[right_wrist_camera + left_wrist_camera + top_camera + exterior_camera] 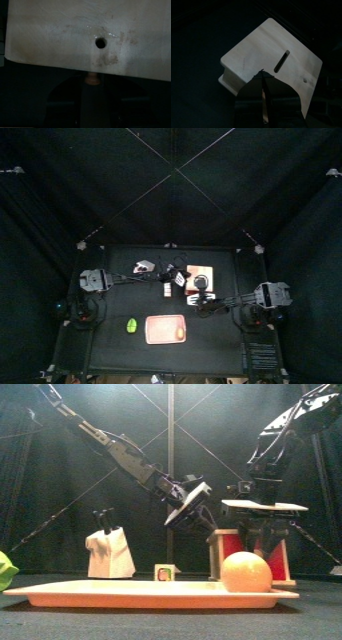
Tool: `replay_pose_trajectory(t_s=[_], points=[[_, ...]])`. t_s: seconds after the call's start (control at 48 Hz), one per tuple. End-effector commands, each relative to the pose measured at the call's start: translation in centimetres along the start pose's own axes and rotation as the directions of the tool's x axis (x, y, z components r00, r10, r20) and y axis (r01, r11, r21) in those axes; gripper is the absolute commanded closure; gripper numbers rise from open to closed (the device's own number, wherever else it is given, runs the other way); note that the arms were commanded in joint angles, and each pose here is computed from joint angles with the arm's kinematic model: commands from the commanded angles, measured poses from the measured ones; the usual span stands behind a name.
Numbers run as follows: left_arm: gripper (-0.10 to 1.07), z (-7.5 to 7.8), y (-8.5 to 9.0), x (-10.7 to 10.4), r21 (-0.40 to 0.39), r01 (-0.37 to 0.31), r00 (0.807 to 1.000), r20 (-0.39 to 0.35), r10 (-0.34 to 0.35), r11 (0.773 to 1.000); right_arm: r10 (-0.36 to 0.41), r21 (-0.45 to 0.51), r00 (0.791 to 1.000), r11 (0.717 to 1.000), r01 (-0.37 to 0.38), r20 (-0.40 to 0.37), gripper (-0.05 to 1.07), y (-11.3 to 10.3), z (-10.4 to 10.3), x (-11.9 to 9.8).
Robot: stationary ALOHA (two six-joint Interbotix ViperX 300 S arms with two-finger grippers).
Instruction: Open drawer
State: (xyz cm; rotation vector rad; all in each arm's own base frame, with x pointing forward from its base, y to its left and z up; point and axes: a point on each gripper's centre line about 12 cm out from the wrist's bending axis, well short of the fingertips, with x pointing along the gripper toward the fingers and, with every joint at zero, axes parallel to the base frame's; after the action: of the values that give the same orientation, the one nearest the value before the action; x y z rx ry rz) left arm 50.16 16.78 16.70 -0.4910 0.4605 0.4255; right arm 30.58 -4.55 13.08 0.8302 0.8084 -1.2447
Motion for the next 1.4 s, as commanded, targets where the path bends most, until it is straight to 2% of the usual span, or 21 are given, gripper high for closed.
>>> replay_pose_trajectory(t_s=[0.0,0.271,0.479,1.375], points=[[0.68,0.6,-0.1,-0.2,0.0,0.004,1.0,0.013,-0.004,1.0,0.038,0.013,0.999,0.999,-0.037,-0.013,0.63,0.1,-0.1,-1.1],[0.68,0.4,0.0,-0.1,-0.009,0.003,1.0,0.009,-0.003,1.0,0.075,-0.001,0.996,0.997,-0.075,-0.045,0.63,-0.4,-1.1,-1.3],[0.68,0.3,0.0,0.0,-0.012,0.001,1.0,0.006,-0.001,1.0,0.128,-0.019,0.99,0.991,-0.129,-0.065,0.63,0.4,-2.0,-1.9],[0.68,-0.1,0.3,-0.1,-0.013,-0.004,1.0,-0.003,0.004,1.0,0.162,-0.088,0.977,0.981,-0.175,-0.137,0.63,1.1,-6.6,-3.7]])
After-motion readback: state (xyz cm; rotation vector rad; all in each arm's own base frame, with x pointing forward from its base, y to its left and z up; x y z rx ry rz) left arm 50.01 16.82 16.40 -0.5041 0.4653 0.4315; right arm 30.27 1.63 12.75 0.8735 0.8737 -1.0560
